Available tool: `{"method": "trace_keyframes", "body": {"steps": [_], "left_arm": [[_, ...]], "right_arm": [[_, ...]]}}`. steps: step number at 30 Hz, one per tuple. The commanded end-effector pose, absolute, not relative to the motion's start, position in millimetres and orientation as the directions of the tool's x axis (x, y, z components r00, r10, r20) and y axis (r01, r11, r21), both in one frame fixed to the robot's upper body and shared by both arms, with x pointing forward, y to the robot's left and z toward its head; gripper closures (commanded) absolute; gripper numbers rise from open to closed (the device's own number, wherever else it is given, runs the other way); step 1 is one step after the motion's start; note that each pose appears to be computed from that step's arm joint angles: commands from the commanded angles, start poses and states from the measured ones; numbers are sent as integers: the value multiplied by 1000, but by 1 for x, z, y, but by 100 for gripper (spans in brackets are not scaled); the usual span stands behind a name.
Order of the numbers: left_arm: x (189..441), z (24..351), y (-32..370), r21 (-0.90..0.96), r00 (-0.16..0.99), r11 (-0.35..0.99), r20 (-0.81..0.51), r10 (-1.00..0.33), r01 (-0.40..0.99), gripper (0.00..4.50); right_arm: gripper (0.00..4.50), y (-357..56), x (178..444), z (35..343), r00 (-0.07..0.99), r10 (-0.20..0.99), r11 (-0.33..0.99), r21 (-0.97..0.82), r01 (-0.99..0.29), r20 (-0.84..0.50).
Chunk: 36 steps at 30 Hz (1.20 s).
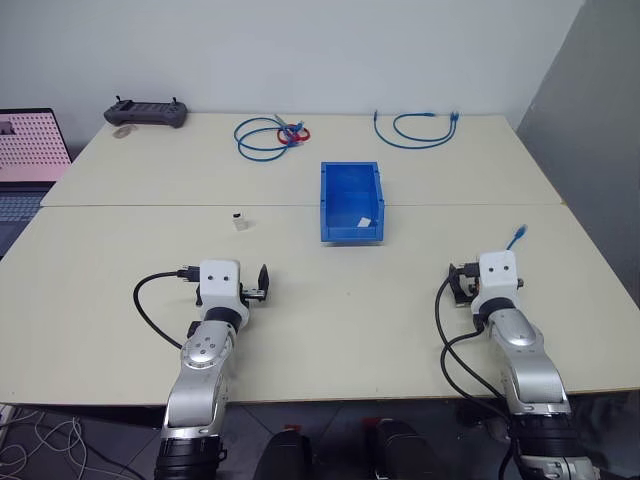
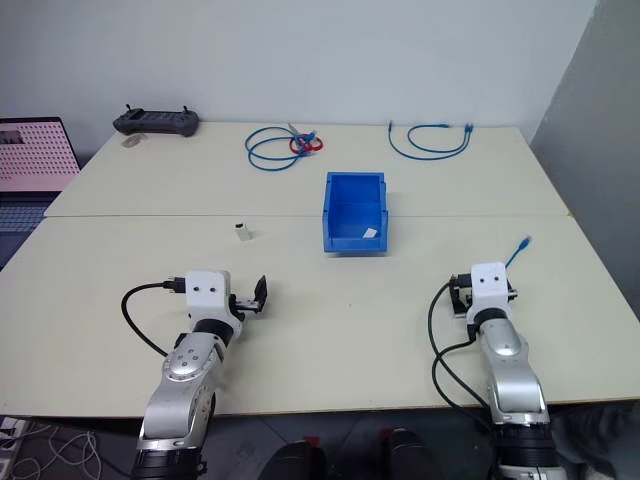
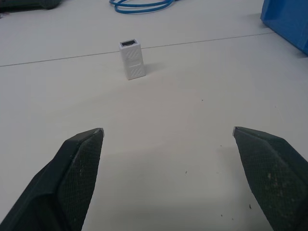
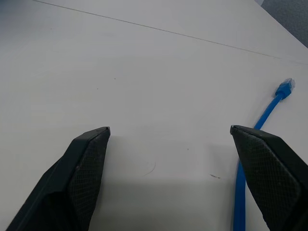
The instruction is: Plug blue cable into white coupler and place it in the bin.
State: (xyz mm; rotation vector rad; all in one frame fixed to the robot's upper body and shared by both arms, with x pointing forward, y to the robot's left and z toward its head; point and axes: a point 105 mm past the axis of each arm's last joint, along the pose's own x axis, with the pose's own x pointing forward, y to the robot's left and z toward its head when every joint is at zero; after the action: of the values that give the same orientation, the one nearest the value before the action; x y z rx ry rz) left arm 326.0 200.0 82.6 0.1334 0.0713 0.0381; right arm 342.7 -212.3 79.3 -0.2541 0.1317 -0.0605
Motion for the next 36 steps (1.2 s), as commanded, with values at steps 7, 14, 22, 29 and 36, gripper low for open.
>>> {"method": "trace_keyframes", "body": {"steps": [7,14,22,29,36], "left_arm": [[327,99,200,120,999,992,0,42,-42,0],[327,100,200,119,999,992,2,45,-45,0],[327,99,200,117,999,992,0,45,-45,0],[334,130,149,190,951,938,55,-303,288,0],[328,173,54,244,558,547,28,-830,801,0]], "right_arm": [[26,-217,343,94,992,-100,966,-247,80,-70],[26,-217,344,95,993,-101,965,-248,81,-68],[26,-218,343,96,992,-104,965,-247,85,-66],[26,-239,348,112,977,-205,963,-190,190,-60],[26,-282,369,112,932,-314,944,-162,286,-183]]}}
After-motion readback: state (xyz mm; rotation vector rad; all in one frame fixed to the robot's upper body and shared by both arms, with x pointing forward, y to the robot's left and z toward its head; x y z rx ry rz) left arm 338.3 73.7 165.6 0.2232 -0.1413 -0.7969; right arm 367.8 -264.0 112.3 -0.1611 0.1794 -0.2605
